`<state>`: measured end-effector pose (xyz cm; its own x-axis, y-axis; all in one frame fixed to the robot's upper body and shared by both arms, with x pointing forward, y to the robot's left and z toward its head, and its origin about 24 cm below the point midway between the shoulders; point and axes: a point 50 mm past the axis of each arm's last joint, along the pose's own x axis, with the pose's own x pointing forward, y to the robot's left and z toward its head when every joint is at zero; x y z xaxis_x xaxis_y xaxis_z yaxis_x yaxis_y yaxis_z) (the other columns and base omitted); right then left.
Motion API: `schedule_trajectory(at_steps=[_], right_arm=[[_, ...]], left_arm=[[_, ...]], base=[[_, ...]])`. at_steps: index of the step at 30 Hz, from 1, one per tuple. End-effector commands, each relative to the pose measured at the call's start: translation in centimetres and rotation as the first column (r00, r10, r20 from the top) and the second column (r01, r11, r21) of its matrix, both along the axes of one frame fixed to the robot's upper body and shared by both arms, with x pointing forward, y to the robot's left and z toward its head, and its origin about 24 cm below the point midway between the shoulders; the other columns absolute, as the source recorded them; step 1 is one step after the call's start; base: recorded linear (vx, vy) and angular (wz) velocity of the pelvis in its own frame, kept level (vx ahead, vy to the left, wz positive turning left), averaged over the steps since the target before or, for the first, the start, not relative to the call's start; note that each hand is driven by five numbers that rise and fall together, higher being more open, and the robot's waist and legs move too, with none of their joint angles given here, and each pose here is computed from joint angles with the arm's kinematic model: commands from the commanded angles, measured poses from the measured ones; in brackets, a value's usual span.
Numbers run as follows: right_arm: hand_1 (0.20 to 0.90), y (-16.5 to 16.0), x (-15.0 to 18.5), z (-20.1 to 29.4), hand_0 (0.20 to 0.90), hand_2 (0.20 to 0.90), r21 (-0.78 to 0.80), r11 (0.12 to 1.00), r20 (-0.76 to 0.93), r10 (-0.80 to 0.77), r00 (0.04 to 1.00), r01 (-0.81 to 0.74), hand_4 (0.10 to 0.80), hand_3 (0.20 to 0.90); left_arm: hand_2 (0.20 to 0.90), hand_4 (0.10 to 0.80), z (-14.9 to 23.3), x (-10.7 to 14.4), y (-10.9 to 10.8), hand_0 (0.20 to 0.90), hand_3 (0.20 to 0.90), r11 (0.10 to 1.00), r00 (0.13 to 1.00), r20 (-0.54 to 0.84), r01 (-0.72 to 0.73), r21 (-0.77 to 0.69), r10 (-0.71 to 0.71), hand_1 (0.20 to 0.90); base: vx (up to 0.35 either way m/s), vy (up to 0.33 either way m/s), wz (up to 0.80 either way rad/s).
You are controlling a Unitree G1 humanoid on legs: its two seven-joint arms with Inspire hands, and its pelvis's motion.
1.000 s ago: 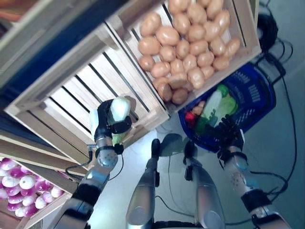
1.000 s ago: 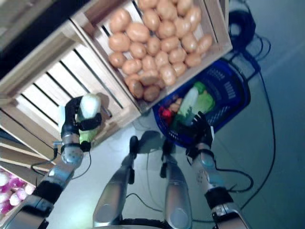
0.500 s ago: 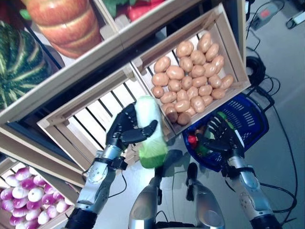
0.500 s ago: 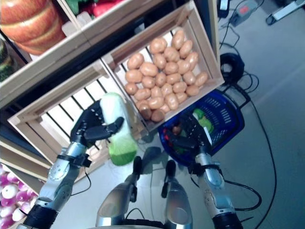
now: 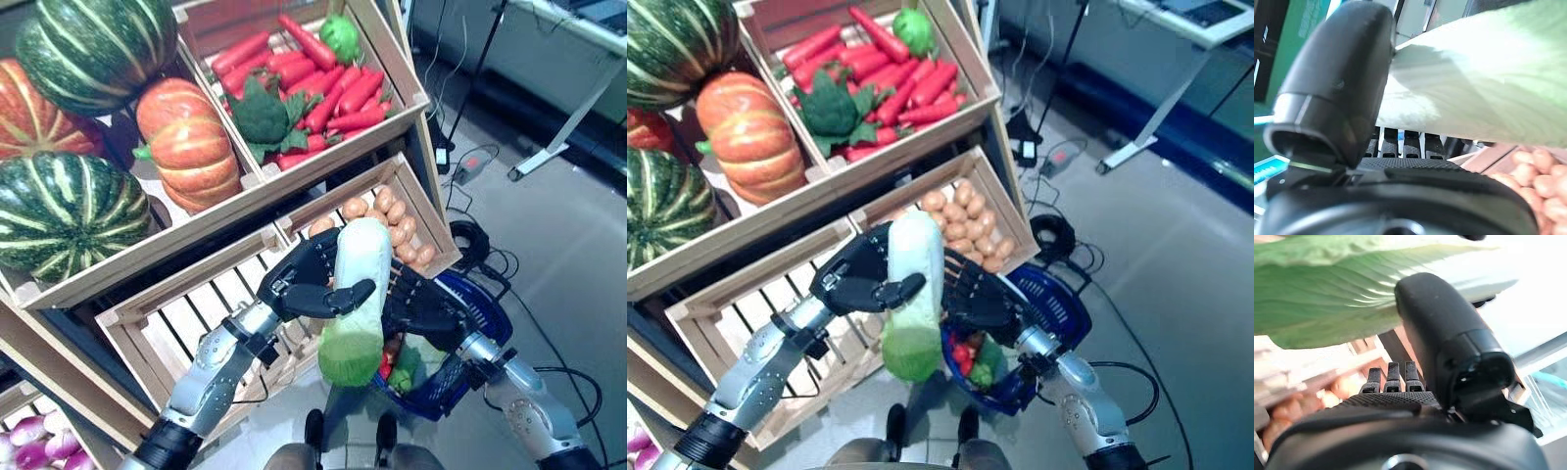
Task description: Put vegetables into the basket
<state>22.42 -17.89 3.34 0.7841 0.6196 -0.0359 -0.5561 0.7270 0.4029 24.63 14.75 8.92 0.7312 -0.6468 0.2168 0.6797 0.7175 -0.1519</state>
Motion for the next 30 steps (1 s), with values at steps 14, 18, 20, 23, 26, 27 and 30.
schedule_trajectory(at_steps=[14,18,20,23,26,27,30], right_arm=[[0.9,5.6,-2.7,-2.0,0.9,0.9,0.049,0.89,-0.225,0.453,0.863,-0.454,0.8,0.9],[0.9,6.0,-3.2,-2.8,0.9,0.9,0.086,0.875,-0.277,0.481,0.832,-0.477,0.8,0.9],[0.9,6.1,-3.4,-3.0,0.9,0.9,0.108,0.874,-0.287,0.483,0.827,-0.473,0.8,0.9],[0.9,6.3,-3.5,-3.0,0.9,0.9,0.147,0.874,-0.285,0.485,0.827,-0.462,0.8,0.9],[0.9,6.4,-3.4,-3.3,0.9,0.9,0.136,0.892,-0.287,0.452,0.844,-0.432,0.8,0.9],[0.9,6.3,-3.2,-3.2,0.9,0.9,0.133,0.902,-0.285,0.431,0.856,-0.411,0.8,0.9],[0.9,5.5,-2.8,-3.1,0.9,0.9,0.115,0.928,-0.275,0.374,0.886,-0.355,0.8,0.9]], left_arm=[[0.3,0.4,5.4,-1.8,-4.7,0.3,0.3,0.902,0.896,0.328,0.378,-0.209,-0.3,0.3],[0.3,0.4,5.8,-2.0,-4.9,0.3,0.3,0.882,0.875,0.367,0.413,-0.228,-0.315,0.3],[0.3,0.4,6.1,-2.0,-4.9,0.3,0.3,0.859,0.872,0.367,0.433,-0.272,-0.323,0.3],[0.3,0.4,6.2,-1.9,-5.1,0.3,0.3,0.822,0.874,0.348,0.455,-0.344,-0.338,0.3],[0.3,0.4,6.1,-1.8,-5.2,0.3,0.3,0.826,0.885,0.341,0.434,-0.359,-0.316,0.3],[0.3,0.4,6.1,-1.8,-5.0,0.3,0.3,0.835,0.89,0.341,0.42,-0.355,-0.303,0.3],[0.3,0.4,6.1,-1.6,-4.3,0.3,0.3,0.854,0.906,0.333,0.379,-0.357,-0.262,0.3]], base=[[0.004,0.0,-0.04],[0.003,-0.006,-0.03],[0.0,0.0,0.0],[0.0,0.0,0.0],[0.0,0.0,0.0],[0.0,0.0,0.0],[0.0,0.0,0.0]])
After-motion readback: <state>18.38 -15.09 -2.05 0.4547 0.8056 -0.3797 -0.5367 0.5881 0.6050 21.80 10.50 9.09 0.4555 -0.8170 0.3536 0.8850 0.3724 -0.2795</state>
